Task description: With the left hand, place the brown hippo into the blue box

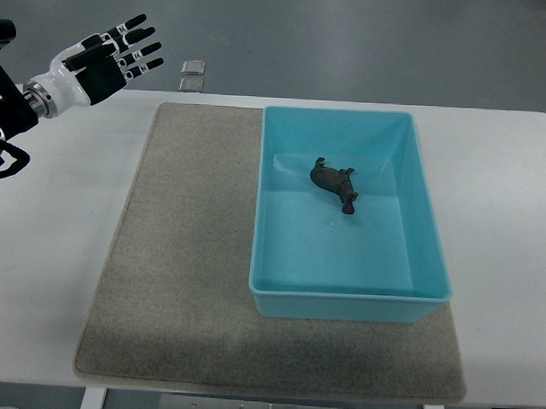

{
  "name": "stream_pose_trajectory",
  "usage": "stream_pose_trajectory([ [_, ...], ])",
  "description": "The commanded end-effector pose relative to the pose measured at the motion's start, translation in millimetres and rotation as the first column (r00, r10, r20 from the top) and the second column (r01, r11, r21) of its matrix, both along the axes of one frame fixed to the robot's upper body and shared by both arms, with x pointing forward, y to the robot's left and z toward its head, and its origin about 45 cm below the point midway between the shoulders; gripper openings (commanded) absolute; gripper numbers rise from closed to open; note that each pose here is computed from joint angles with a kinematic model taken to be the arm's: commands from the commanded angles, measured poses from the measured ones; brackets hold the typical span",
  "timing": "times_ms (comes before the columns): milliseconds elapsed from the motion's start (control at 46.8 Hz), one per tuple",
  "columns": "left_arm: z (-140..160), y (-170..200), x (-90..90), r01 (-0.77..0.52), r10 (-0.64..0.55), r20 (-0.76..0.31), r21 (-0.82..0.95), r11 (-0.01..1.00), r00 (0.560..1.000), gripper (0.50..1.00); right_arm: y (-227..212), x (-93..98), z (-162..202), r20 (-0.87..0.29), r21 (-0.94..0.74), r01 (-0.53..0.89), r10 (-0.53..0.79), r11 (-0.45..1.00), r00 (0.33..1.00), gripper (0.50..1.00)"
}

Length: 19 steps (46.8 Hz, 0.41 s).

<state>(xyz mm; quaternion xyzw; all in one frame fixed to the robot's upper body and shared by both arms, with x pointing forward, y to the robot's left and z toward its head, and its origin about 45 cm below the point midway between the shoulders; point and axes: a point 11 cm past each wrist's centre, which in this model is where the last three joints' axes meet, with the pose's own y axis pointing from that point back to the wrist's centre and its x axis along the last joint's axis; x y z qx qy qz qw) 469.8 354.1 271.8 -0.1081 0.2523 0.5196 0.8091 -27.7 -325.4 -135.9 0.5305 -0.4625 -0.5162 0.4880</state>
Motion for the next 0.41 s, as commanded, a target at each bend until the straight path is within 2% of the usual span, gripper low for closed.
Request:
stream_pose_trajectory([
  [0,-4.1,0.8,-1.8,-0.001,0.001,-0.008,0.0,1.0,1.0,0.999,4.1,-0.2,-0.1,-0.001,0.019,-0.007,0.007,1.0,1.0,0.936],
  [385,-11.4,2.6,-5.2,-0.003,0.003,-0.023,0.001,1.0,1.0,0.999,4.3,0.0,-0.3,0.001,0.014,-0.005,0.005,1.0,1.0,0.936],
])
